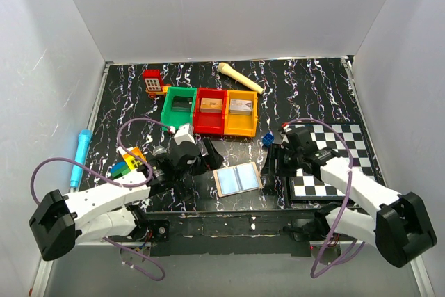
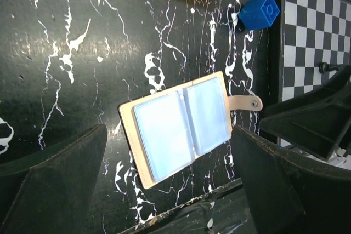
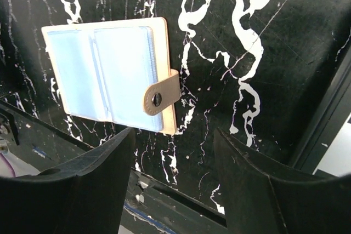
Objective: Take the credit cards out of the card holder
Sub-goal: Remove the credit card from the card holder.
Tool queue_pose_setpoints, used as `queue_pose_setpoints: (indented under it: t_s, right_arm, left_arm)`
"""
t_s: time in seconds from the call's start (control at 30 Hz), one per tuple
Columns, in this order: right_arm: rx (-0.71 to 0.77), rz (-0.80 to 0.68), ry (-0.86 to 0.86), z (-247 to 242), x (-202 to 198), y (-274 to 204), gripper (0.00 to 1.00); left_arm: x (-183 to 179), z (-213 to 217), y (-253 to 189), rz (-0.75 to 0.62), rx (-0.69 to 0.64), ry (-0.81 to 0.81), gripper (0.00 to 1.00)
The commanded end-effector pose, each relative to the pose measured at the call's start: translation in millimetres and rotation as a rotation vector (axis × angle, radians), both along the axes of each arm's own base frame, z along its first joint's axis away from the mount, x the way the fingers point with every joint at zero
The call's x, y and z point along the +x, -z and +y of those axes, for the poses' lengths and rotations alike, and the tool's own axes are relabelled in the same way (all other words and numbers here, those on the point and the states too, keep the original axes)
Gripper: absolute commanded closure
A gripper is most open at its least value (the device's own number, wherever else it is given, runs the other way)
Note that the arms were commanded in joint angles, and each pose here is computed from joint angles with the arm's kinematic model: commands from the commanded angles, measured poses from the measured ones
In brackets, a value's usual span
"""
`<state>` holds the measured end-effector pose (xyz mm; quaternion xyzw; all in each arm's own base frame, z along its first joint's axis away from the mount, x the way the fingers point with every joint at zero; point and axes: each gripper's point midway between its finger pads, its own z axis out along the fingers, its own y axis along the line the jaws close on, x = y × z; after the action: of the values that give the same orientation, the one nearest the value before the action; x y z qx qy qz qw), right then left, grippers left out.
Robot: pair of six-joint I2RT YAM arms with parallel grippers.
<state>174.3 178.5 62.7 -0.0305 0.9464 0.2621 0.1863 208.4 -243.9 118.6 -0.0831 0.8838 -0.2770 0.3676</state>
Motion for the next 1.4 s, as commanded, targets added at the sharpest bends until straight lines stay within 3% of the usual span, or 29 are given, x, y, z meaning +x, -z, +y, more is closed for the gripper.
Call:
queue_pose_setpoints:
  t_s: [0.0, 0.4, 1.03, 1.17, 1.37]
  right_arm:
    - [-0.021, -0.02, -0.023, 6, 14, 1, 0.34]
    - [-0.045, 0.008, -0.038, 18, 33, 10, 0.5]
    - [-0.076, -0.061, -0.136, 31, 18, -7, 0.29]
    - [-0.157, -0.051, -0.114, 25, 28, -1, 0.3]
    - [-0.249, -0.033, -0.094, 19, 41, 12, 0.43]
  left_arm:
    - [-10, -8, 3, 0.038, -0.066, 0.026, 0.02]
    - [-21, -3, 4, 0.012, -0.097, 0.069, 0.04]
    - [-22, -7, 14, 0.017, -0.07, 0.112, 0.06]
    - [-22, -10, 17, 0.028, -0.068, 0.118, 0.06]
    - [-24, -10, 17, 0.03, -0.071, 0.121, 0.07]
